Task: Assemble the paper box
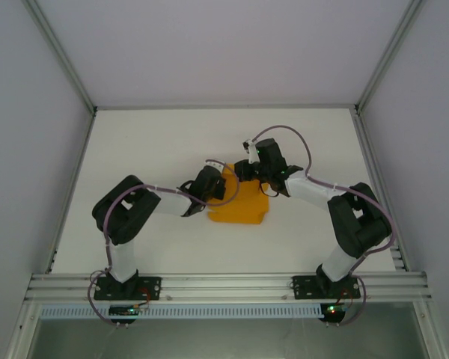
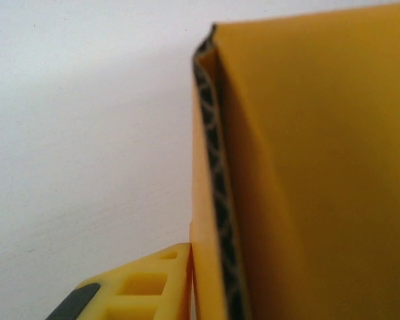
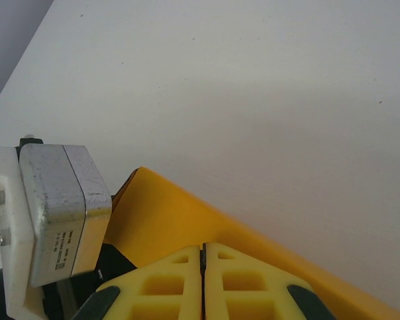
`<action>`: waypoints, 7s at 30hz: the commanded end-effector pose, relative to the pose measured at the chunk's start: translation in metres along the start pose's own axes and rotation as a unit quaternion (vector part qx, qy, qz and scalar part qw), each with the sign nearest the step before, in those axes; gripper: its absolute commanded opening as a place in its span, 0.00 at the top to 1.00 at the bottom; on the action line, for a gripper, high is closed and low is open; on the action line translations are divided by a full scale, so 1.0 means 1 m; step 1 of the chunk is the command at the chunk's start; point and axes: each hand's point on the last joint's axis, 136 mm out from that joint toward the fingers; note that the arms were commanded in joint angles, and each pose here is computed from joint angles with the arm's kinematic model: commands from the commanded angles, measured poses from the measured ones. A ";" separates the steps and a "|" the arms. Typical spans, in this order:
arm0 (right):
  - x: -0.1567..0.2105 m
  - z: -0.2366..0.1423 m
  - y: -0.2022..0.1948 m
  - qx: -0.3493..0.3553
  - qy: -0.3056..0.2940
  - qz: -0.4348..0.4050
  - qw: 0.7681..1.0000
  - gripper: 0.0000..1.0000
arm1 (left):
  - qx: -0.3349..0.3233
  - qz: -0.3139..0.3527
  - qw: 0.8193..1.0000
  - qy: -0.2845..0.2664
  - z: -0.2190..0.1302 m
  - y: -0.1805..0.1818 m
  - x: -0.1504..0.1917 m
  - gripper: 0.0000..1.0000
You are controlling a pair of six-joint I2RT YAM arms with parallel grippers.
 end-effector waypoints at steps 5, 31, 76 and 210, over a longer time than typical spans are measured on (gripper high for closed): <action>0.072 0.008 -0.039 0.062 0.117 0.042 0.990 0.93 | 0.035 -0.014 0.999 -0.038 -0.013 -0.013 -0.032 0.73; 0.022 -0.018 -0.023 0.036 0.061 0.044 0.997 0.76 | -0.126 -0.059 0.990 -0.018 -0.006 0.047 -0.012 1.00; 0.008 -0.016 -0.032 0.064 -0.003 -0.162 0.985 0.61 | -0.057 -0.040 0.997 -0.024 -0.040 0.024 -0.023 1.00; 0.016 -0.107 -0.037 0.123 0.019 -0.197 0.973 0.01 | -0.106 0.085 0.990 -0.030 -0.177 0.069 -0.193 0.00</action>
Point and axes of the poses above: each hand's point on the last joint's axis, 136 mm out from that joint toward the fingers, its own z axis out along the fingers, its own y axis along the line the jaws close on, x = y × z, and after that the axes turned 7 degrees about z, right-handed
